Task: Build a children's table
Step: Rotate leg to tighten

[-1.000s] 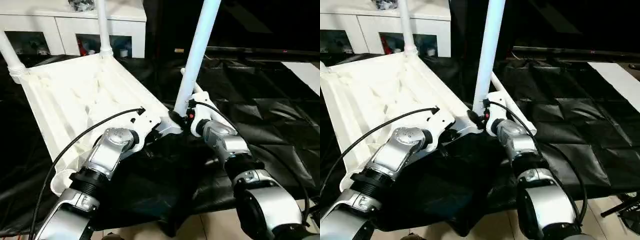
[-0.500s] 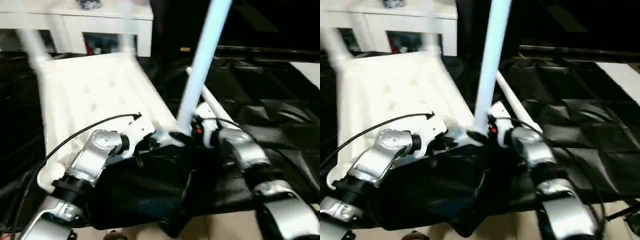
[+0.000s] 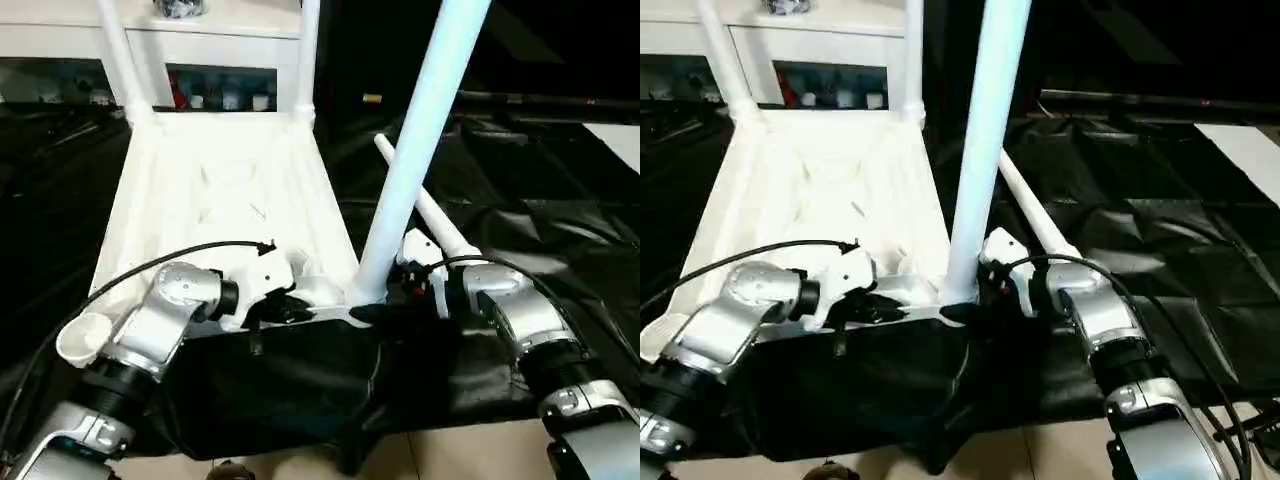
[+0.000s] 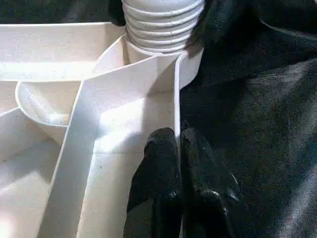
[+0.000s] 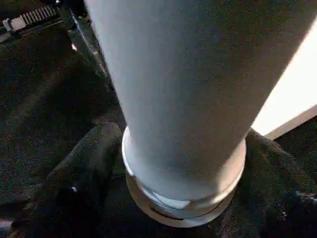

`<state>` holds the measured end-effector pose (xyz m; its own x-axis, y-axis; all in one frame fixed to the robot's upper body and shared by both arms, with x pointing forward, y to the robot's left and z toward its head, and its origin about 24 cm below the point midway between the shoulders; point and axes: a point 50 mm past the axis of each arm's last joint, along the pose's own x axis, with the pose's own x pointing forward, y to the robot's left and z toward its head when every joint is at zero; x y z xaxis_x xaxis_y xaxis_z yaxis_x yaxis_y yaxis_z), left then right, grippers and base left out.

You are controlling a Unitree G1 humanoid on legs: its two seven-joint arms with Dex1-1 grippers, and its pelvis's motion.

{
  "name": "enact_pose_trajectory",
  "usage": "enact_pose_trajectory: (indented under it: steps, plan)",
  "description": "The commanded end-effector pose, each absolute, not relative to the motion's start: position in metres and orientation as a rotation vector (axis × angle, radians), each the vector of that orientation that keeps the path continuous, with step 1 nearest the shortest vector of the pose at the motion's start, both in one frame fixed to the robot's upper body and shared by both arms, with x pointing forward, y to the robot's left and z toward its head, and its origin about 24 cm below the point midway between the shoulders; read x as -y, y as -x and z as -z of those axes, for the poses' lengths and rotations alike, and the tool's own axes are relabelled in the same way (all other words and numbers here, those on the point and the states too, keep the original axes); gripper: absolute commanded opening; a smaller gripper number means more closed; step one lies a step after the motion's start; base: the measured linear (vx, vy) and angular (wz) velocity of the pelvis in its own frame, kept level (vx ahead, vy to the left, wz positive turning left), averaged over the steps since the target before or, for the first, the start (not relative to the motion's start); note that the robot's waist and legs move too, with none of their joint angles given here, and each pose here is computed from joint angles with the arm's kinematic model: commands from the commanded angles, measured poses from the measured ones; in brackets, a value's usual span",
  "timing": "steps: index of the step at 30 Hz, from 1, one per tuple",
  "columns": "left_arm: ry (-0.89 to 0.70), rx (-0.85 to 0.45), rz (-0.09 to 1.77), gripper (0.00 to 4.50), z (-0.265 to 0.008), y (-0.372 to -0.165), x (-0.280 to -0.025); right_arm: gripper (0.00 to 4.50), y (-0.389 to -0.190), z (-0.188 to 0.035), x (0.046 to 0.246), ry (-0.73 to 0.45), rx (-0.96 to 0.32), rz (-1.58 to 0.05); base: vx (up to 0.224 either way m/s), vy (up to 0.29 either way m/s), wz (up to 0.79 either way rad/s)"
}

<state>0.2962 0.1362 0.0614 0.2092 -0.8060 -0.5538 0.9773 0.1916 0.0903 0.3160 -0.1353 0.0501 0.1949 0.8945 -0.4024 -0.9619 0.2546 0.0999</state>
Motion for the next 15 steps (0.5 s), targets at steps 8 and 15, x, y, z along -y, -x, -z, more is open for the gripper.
enact_pose_trajectory:
  steps: [8, 15]
  plan:
    - [-0.439, -0.295, 1.366, 0.00, -0.074, -0.295, -0.113, 2.86, -0.304, -0.044, 0.116, 0.134, -0.437, -1.420, 0.000, 0.000, 0.00]
    - [-0.398, -0.279, 1.187, 0.00, -0.075, -0.310, -0.102, 2.80, -0.319, -0.030, 0.102, 0.017, -0.418, -1.130, 0.000, 0.000, 0.00]
